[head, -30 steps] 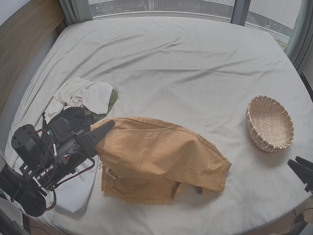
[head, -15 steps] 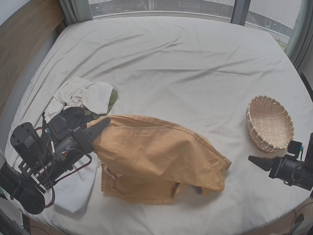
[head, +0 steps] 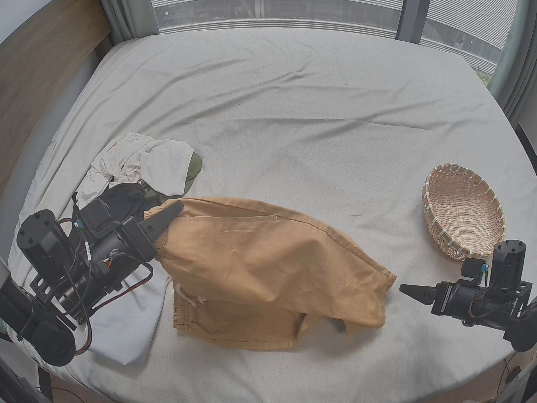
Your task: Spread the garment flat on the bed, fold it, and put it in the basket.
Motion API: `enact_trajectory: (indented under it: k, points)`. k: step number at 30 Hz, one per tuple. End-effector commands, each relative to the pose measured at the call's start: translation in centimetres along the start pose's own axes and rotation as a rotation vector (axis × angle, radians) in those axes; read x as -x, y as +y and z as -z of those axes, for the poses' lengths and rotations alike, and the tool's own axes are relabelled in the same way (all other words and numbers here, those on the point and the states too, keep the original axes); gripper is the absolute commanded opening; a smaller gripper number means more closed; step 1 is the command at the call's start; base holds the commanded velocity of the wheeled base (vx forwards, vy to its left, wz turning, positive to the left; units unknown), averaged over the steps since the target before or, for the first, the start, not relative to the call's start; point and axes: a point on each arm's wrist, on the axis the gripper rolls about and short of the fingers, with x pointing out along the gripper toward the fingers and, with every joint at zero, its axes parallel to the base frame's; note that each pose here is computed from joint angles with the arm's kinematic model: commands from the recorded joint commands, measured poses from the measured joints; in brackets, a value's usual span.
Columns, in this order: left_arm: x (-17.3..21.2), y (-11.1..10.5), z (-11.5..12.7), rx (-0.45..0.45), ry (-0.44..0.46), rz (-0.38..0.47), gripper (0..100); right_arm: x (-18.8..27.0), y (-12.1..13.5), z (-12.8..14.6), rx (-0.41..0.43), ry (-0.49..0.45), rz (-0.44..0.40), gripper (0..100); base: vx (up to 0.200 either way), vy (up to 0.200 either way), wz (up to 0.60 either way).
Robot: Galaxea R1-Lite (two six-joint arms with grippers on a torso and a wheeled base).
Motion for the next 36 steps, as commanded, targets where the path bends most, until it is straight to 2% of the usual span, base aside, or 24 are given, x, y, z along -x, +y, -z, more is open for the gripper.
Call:
enact_trajectory:
  k: [1,6,15,20,28,36]
  points:
    - [0.1,0.2,0.1,0.0,0.002,-0.009,0,-1.8,-0.4,1.1,-0.043,0.068,0.004,100,0.0,0.0,0.0]
    - [0.2,0.1,0.0,-0.001,-0.001,-0.008,0,-3.3,-0.5,1.4,-0.074,0.063,-0.018,100,0.0,0.0,0.0]
    - [0.3,0.8,-0.5,-0.004,-0.02,-0.034,0,-6.4,-1.5,2.1,-0.124,-0.02,-0.07,100,0.0,0.0,0.0]
    - [0.3,0.9,-0.6,-0.005,-0.026,-0.037,0,-7.4,-1.9,2.4,-0.159,-0.001,-0.071,100,0.0,0.0,0.0]
    - [0.3,1.0,-0.5,-0.004,-0.022,-0.042,0,-8.2,-0.6,1.7,-0.173,-0.01,-0.16,100,0.0,0.0,0.0]
    - [0.1,1.1,-0.3,-0.001,-0.013,-0.047,0,-8.2,0.4,0.2,-0.155,-0.075,-0.213,100,0.0,0.0,0.0]
